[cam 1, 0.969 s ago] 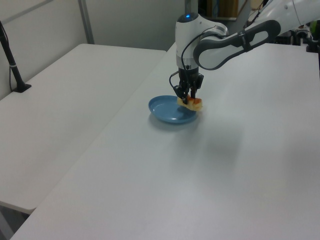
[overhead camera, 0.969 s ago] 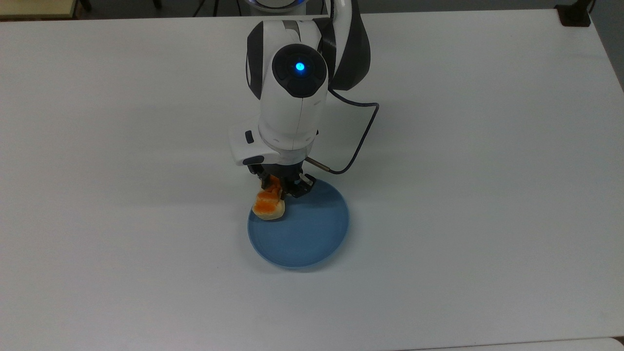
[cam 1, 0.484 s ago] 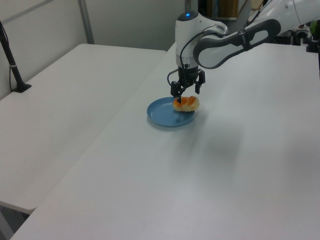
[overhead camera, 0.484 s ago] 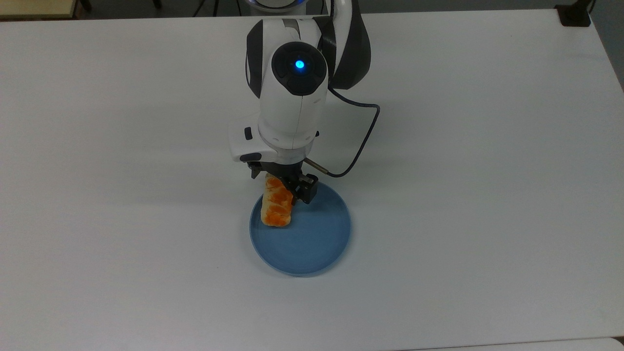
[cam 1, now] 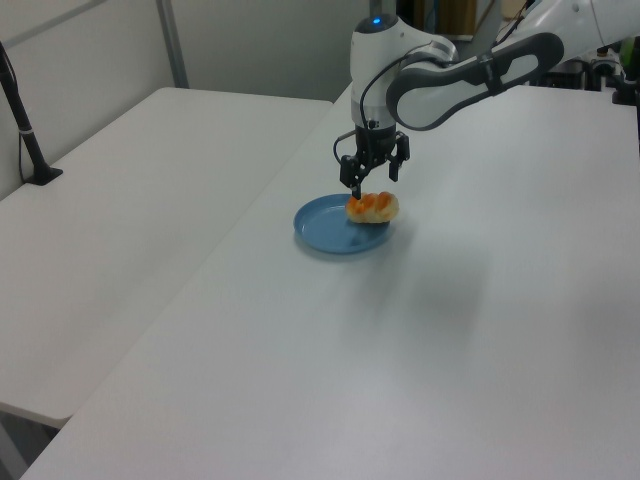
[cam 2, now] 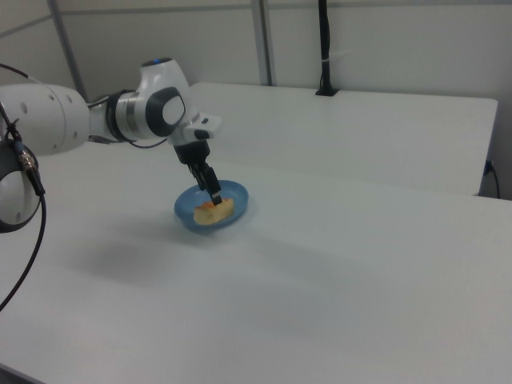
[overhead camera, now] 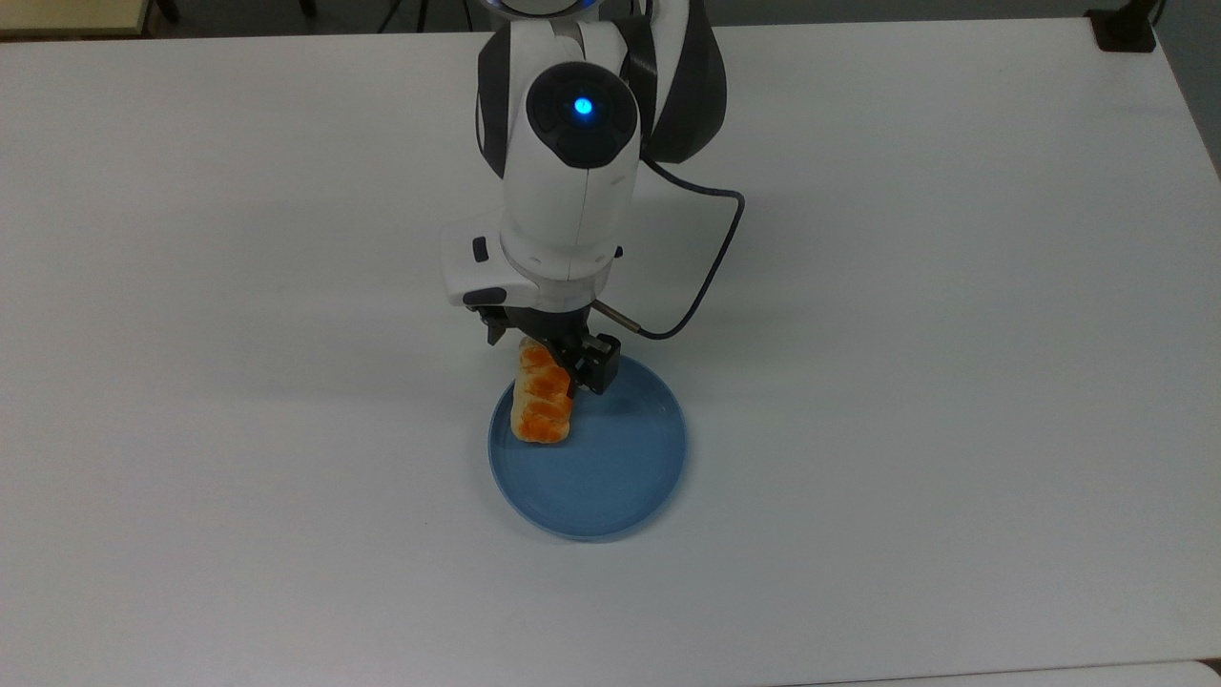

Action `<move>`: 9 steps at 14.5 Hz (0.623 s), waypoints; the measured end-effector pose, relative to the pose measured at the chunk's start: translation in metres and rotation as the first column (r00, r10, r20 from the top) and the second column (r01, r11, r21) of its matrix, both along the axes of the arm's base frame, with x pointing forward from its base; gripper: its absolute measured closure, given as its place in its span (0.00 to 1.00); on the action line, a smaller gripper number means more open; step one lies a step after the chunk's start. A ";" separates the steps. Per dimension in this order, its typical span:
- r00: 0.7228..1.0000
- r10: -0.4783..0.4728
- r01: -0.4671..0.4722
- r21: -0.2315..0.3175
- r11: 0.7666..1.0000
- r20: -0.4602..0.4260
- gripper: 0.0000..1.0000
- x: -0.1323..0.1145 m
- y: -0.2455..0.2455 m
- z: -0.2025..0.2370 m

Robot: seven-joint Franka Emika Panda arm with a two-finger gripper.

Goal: Put the bread onto the plate

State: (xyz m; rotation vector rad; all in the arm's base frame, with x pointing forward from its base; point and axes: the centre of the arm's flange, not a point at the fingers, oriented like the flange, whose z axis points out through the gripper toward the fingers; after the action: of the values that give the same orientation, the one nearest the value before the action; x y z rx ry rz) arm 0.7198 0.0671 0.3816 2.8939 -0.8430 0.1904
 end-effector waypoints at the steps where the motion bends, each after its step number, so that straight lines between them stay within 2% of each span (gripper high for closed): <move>1: 1.000 -0.008 0.008 0.004 1.000 0.002 0.00 -0.001 -0.003 0.011; 5: 0.998 -0.061 0.062 0.065 0.996 -0.013 0.00 -0.021 -0.035 0.083; 9: 0.999 0.032 -0.030 0.086 0.996 -0.025 0.00 -0.051 -0.059 0.150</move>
State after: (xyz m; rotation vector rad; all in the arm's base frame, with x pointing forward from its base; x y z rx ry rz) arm 0.6688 0.0078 0.5321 2.9831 -0.8222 0.1222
